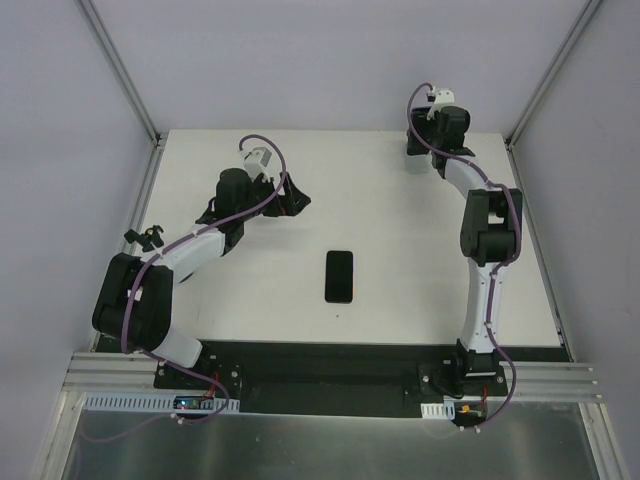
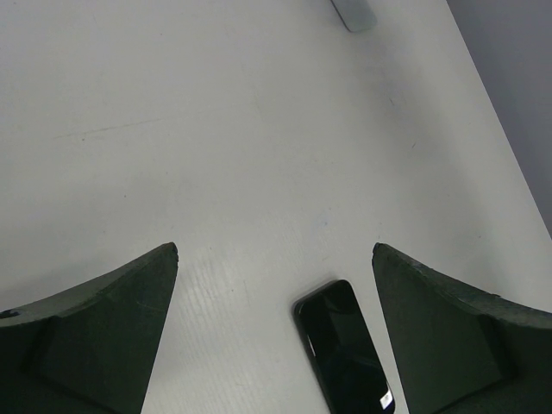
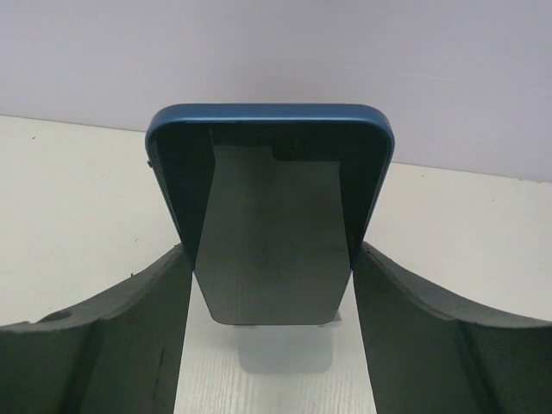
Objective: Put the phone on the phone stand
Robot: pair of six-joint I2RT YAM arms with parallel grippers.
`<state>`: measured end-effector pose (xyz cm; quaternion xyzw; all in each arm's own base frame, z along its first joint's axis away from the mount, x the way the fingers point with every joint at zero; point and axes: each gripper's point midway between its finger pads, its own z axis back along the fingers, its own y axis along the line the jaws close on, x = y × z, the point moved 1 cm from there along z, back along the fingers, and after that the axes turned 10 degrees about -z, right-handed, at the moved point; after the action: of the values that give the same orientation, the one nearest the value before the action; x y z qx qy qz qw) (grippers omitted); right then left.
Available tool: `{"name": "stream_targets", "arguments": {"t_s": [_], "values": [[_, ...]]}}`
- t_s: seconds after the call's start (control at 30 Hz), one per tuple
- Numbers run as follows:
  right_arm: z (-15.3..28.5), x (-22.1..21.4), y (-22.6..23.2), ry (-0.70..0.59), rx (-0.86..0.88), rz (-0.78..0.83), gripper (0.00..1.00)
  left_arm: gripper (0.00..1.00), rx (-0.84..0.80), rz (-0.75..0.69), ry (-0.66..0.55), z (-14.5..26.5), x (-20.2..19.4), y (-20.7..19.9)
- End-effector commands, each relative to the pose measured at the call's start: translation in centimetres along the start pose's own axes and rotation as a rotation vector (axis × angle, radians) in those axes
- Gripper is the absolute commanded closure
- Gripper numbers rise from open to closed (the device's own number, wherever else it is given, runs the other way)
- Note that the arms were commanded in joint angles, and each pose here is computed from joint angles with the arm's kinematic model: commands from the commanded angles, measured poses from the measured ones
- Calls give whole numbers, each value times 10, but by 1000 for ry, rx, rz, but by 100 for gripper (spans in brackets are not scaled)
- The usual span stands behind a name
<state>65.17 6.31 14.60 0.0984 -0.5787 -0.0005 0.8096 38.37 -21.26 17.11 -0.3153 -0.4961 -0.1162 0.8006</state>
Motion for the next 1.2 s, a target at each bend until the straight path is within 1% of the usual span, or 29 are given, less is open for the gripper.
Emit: {"name": "stream_targets", "arguments": {"t_s": [0.0, 0.23, 0.4, 0.6, 0.83, 0.93, 1.17], "values": [[-2, 62, 2, -178, 9, 52, 100, 7, -35, -16, -67, 0, 25, -8], [-12, 56, -4, -165, 2, 80, 100, 7, -46, -12, -64, -1, 24, -9], [-14, 49, -10, -153, 2, 58, 100, 7, -47, -11, -62, -1, 24, -9], [-14, 27, -14, -119, -11, 34, 100, 7, -49, -9, -64, -1, 25, -10], [-13, 7, -10, -75, -14, -6, 100, 7, -48, -9, -65, 0, 24, -10], [-14, -1, -4, -55, -35, -2, 99, 7, -45, -9, -66, 0, 24, -9], [-12, -4, -9, -48, -205, -27, 100, 7, -45, -11, -67, 0, 24, -10]]}}
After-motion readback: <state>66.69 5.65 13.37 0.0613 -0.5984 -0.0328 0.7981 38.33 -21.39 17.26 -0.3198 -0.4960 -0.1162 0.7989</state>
